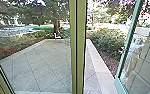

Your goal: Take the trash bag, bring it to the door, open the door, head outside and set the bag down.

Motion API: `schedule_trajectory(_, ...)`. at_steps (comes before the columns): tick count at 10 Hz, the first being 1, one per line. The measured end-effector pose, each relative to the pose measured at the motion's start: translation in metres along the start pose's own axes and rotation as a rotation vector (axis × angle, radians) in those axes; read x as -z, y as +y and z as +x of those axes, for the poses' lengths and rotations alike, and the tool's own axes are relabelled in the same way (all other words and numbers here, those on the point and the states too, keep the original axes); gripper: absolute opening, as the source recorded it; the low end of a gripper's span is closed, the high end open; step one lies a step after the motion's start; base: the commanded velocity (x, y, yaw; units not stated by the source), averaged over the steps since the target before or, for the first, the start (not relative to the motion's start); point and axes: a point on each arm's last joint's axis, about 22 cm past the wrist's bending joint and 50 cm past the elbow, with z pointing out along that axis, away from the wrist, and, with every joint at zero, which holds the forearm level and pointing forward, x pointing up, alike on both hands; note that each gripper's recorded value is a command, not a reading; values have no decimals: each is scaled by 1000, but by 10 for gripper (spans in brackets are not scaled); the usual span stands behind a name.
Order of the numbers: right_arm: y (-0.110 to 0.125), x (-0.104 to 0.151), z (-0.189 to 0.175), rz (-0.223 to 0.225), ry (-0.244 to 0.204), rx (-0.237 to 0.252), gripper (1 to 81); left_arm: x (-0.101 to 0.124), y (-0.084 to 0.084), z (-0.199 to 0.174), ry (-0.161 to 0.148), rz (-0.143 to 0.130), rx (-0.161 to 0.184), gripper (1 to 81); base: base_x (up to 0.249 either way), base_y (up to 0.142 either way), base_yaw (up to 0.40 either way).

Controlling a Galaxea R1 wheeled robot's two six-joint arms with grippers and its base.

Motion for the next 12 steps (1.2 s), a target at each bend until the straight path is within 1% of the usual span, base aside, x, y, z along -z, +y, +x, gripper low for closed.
schedule_trajectory(5, 0, 0, 0, 0, 1, 1, 811, 0, 0, -3, -5, 0, -1, 10, 0, -71, 0)
schedule_trajectory(7, -6, -2, 0, 7, 1, 1, 811, 1, -4, 0, -1, 5, -2, 10, 0, -74, 0)
schedule_trajectory(8, 8, 2, 4, -13, 4, 2, 811, -1, 7, 2, 4, -10, -3, 10, 0, -74, 0)
schedule_trajectory(9, 5, 1, 2, -9, 3, 2, 811, -2, 12, 2, 4, -17, -4, 10, 0, -75, 0)
schedule_trajectory(10, -4, -1, 2, 3, 2, 1, 811, -1, 6, -1, 0, -8, -4, 10, 0, -81, 0)
schedule_trajectory(12, 1, 0, 2, -4, 2, 2, 811, -1, 5, -1, 1, -7, -12, 10, 0, -84, 0)
